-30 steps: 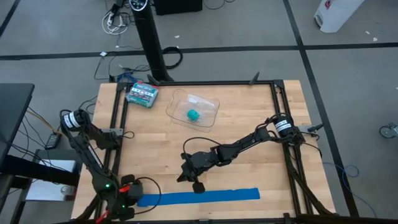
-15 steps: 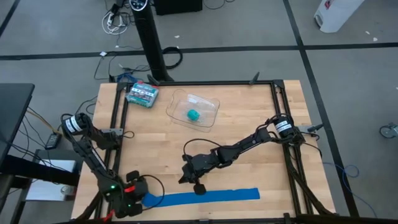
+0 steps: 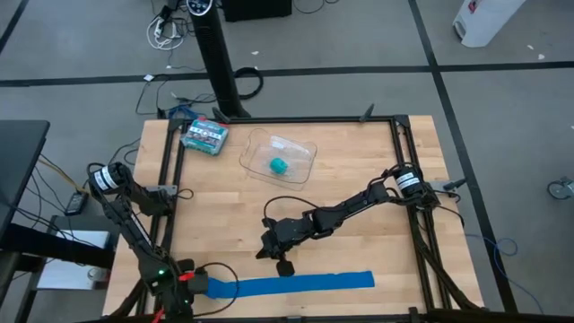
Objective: Roll bandage
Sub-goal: Roll the blue bandage
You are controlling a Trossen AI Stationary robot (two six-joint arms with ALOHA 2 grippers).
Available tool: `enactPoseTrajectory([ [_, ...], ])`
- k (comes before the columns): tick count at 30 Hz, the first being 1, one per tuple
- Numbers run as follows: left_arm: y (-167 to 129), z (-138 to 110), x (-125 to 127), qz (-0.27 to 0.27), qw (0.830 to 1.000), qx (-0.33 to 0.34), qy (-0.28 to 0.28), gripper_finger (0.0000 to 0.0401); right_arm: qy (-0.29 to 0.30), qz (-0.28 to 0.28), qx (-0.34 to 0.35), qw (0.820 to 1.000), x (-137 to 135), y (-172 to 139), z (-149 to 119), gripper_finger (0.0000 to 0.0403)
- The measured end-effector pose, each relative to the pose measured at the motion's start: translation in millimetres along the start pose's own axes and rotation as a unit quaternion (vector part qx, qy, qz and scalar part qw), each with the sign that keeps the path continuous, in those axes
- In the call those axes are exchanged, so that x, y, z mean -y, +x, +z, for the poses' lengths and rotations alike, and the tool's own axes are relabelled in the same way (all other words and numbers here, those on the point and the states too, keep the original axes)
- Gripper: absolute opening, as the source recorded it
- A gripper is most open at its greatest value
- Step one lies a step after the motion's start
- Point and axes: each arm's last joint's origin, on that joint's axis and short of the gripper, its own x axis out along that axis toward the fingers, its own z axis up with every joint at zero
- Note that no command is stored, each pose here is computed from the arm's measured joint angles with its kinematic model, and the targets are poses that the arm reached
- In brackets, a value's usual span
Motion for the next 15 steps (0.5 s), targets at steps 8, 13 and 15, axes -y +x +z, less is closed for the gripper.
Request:
enactPoseTrajectory([
  [8, -4.2, 5.8, 7.8, 0.000, 0.997, 0.071, 0.009, 0.0037, -0.005, 0.003, 0.000, 1.000, -0.2, 0.0, 0.0, 0.0007],
  [13, -3.5, 7.2, 5.9, 0.016, 0.995, 0.098, 0.009, 0.0037, -0.005, 0.003, -0.001, 1.000, 0.0, 0.0, 0.0, 0.0008],
  [15, -3.6, 7.6, 3.9, 0.029, 0.993, 0.111, 0.010, 0.0037, -0.005, 0.004, 0.000, 1.000, -0.7, 0.1, -0.1, 0.0008],
])
